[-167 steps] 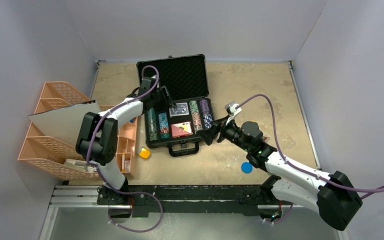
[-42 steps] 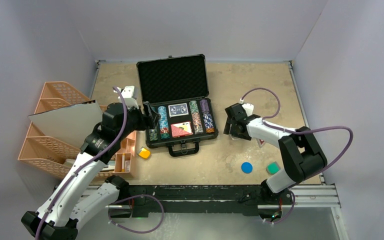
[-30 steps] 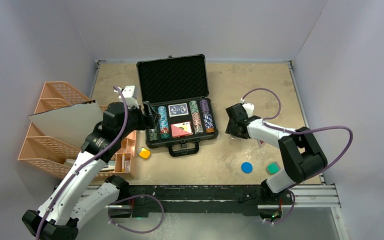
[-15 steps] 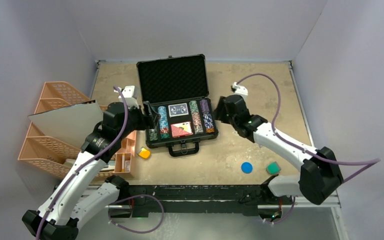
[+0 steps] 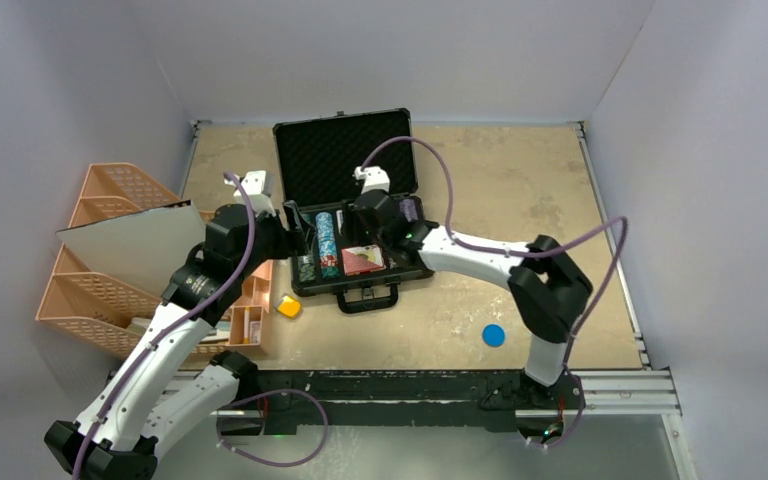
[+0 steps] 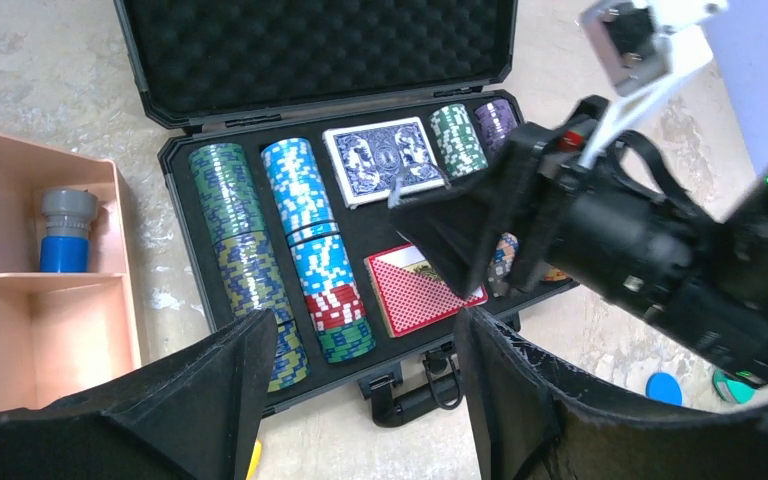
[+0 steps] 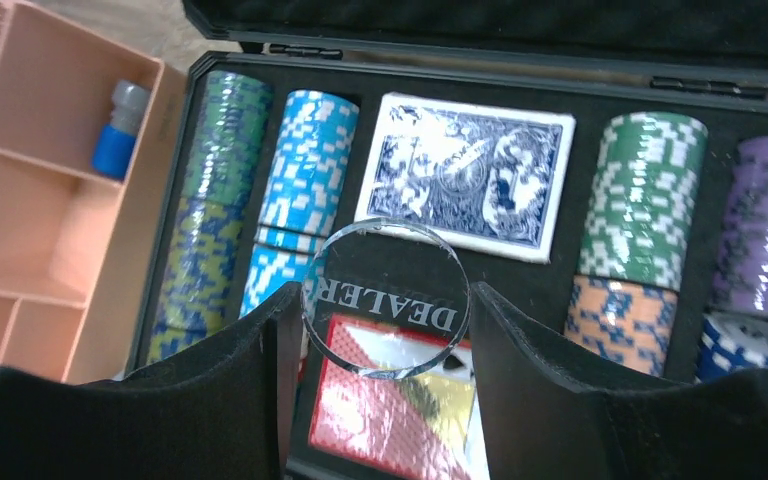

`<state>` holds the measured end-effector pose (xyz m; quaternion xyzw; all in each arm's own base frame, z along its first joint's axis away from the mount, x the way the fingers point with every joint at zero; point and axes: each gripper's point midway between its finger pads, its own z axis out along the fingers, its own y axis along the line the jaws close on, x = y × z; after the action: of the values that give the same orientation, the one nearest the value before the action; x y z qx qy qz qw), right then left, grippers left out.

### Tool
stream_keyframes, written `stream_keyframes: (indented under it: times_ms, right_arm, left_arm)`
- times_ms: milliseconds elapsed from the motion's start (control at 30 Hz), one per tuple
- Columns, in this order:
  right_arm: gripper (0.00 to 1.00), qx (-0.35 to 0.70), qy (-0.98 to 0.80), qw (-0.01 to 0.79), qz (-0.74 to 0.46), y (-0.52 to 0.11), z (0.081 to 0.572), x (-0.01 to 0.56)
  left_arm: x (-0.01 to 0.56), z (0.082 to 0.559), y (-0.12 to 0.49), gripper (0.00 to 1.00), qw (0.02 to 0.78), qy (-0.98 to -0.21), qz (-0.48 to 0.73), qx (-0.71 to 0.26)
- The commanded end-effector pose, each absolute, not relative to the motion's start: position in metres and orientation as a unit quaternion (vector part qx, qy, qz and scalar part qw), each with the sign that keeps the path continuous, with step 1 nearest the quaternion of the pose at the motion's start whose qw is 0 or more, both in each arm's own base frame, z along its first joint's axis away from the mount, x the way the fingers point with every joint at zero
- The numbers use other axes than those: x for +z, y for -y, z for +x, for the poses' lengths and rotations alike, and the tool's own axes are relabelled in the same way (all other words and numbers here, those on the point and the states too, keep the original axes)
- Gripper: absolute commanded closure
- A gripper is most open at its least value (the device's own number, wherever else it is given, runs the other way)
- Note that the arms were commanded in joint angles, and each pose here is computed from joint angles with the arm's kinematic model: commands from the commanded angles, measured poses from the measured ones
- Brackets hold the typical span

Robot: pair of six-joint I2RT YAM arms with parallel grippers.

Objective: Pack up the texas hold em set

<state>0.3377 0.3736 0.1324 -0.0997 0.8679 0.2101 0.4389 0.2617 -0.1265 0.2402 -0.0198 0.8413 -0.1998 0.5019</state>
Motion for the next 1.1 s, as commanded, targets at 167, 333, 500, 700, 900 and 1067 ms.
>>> stream_keyframes:
  times_ms: [167,333,500,700,900,1067]
  right_arm:
    - [0.49,0.141,-0.848,0.504,-0.076,-0.388,0.392,0.15]
    - [0.47,0.107,-0.869,0.478,-0.075,-0.389,0.396,0.12]
    - [0.42,0.096,-0.885,0.447,-0.082,-0.39,0.392,0.102]
    - [0.27,0.075,-0.893,0.438,-0.069,-0.384,0.393,0.098]
    - [0.2,0.095,-0.876,0.471,-0.047,-0.378,0.395,0.142]
    - [0.18,0.091,-0.856,0.509,-0.02,-0.344,0.384,0.185]
  left_arm:
    - [0.241,0.264,0.12,0.31,0.51,-0.838,-0.037,-0.191]
    - [0.241,0.265,0.12,0.31,0.51,-0.838,-0.038,-0.19]
    - [0.24,0.265,0.119,0.31,0.509,-0.839,-0.039,-0.187]
    - [0.238,0.265,0.119,0.31,0.507,-0.841,-0.038,-0.187]
    - [0.237,0.266,0.119,0.31,0.506,-0.841,-0.039,-0.185]
    - [0.238,0.265,0.118,0.31,0.507,-0.841,-0.041,-0.183]
